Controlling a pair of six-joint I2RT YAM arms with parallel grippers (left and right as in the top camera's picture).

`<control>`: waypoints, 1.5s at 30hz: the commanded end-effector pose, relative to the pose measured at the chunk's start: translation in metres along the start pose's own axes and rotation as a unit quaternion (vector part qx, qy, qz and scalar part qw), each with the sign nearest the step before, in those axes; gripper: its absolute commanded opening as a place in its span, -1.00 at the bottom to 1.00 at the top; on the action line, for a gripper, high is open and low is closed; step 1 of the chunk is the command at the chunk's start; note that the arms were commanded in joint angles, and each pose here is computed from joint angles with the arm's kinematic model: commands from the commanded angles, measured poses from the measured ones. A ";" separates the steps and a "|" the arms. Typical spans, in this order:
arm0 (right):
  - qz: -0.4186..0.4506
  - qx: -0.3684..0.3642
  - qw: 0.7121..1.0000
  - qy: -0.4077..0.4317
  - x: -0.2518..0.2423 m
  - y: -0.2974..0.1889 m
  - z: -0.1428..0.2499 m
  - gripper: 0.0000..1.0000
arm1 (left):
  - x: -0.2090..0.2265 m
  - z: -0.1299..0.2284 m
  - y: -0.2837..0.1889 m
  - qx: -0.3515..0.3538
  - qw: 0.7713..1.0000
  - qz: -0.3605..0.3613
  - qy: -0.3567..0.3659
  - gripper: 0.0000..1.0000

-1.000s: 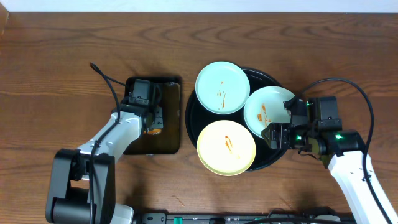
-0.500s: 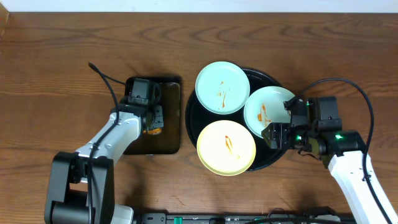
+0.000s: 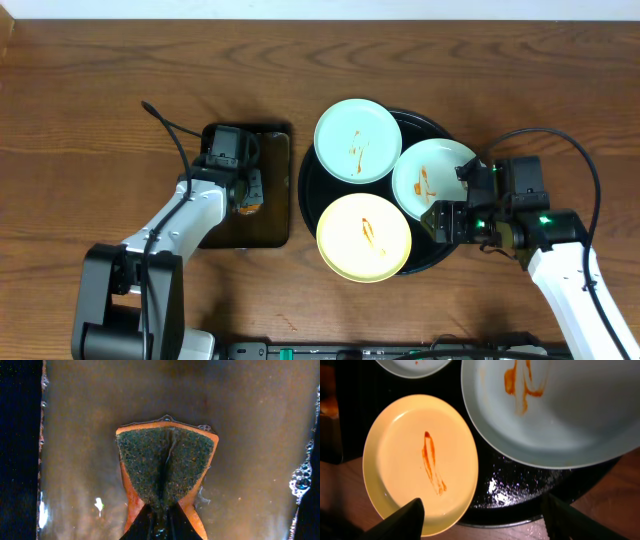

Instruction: Clean dirty plates on tray and stack at the side

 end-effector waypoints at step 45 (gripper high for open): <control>0.010 0.102 0.995 0.012 0.004 0.095 0.027 -0.97 | -0.014 -0.014 -0.045 -0.034 0.996 0.070 -0.039 -0.85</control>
Point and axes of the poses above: each gripper's point midway between its finger pads, its own y axis out along the fingers, its own x axis along the line the jaws close on, z = x × y, the point moved 7 cm from there along -y, back along the fingers, and after that the axes turned 3 degrees about -y, right-handed, at the moved point
